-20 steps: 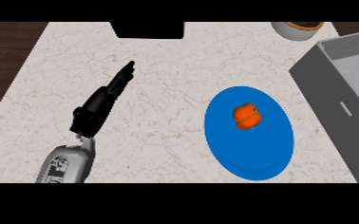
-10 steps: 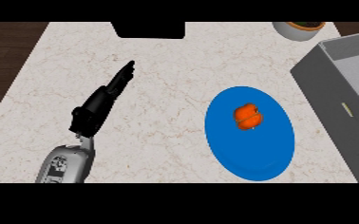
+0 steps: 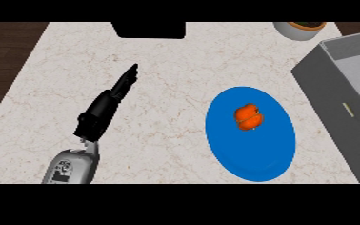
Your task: Pick the lemon from the plate and place it in the cardboard box
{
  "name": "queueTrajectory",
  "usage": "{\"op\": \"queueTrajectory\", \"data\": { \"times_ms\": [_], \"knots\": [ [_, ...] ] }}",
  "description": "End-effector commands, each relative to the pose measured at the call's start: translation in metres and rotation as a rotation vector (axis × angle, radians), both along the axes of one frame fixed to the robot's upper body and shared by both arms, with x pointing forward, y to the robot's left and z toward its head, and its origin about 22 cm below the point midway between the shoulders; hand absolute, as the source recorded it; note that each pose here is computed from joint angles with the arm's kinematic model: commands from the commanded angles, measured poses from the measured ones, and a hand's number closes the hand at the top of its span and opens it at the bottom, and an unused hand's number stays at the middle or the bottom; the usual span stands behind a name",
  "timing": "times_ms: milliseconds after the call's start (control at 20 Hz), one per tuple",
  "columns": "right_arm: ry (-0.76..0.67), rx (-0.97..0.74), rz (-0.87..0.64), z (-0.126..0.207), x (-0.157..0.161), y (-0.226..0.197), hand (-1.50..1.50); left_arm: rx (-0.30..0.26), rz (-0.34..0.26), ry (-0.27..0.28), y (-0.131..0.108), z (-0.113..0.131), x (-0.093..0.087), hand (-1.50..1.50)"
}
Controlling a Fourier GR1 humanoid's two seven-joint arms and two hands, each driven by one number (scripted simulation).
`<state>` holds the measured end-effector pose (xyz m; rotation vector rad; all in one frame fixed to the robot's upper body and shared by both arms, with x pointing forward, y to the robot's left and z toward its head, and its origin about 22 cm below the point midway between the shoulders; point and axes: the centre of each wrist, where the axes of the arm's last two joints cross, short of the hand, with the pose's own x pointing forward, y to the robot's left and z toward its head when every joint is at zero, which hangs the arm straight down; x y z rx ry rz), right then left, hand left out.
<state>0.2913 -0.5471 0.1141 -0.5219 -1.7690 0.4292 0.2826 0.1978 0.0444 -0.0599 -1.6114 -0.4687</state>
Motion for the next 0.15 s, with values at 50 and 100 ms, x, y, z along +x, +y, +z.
{"op": "queueTrajectory", "data": {
  "times_ms": [50,100],
  "knots": [
    [-0.095,0.287,0.004,0.015,-0.023,-0.029,-1.5,-0.004,0.008,0.007,0.006,-0.009,-0.004,0.0],
    [-0.076,0.303,-0.006,0.009,-0.028,-0.032,-1.5,0.013,0.012,-0.002,0.006,-0.008,-0.004,0.0]
  ]
}}
